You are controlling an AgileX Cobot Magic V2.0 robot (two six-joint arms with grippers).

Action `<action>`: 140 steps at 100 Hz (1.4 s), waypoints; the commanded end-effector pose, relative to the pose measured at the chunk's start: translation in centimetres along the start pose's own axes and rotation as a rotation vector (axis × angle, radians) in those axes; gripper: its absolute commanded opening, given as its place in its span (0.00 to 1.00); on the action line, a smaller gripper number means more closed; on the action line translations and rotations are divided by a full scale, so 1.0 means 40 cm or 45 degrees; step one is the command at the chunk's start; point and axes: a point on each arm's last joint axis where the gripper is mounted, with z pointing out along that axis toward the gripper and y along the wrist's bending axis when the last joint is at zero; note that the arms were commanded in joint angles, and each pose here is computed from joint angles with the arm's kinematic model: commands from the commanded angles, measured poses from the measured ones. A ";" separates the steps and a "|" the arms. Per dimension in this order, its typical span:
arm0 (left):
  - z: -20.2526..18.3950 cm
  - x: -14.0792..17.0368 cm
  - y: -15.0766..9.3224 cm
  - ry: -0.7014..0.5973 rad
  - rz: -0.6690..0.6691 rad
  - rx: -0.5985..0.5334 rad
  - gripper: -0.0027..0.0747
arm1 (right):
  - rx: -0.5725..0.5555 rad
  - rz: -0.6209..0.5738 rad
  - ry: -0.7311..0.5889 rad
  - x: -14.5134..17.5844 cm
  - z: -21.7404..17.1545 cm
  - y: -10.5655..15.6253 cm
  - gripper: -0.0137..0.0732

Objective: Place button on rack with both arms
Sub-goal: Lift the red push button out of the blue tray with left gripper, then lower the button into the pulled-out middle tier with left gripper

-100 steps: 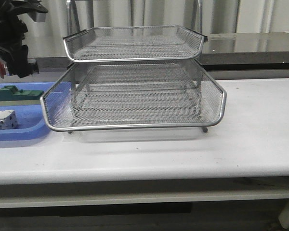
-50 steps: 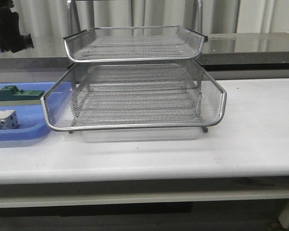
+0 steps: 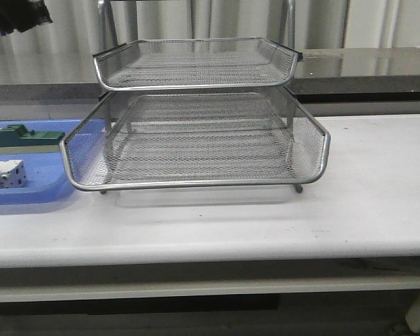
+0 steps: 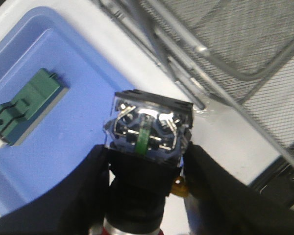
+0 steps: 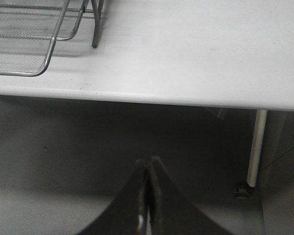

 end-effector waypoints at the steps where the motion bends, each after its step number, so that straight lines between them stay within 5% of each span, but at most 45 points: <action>1: -0.086 -0.021 -0.075 -0.101 0.037 0.053 0.08 | 0.015 -0.007 -0.095 -0.026 -0.011 -0.002 0.08; 57: -0.022 -0.139 -0.401 -0.134 0.443 0.302 0.08 | 0.015 -0.007 -0.095 -0.026 -0.011 -0.002 0.08; 90: 0.093 -0.166 -0.474 -0.058 0.538 0.325 0.08 | 0.015 -0.007 -0.095 -0.026 -0.011 -0.002 0.08; 124: 0.145 -0.178 -0.475 -0.055 0.578 0.249 0.08 | 0.015 -0.007 -0.095 -0.026 -0.011 -0.002 0.08; 140: 0.155 -0.177 -0.475 -0.043 0.579 0.251 0.18 | 0.015 -0.007 -0.095 -0.026 -0.011 -0.002 0.08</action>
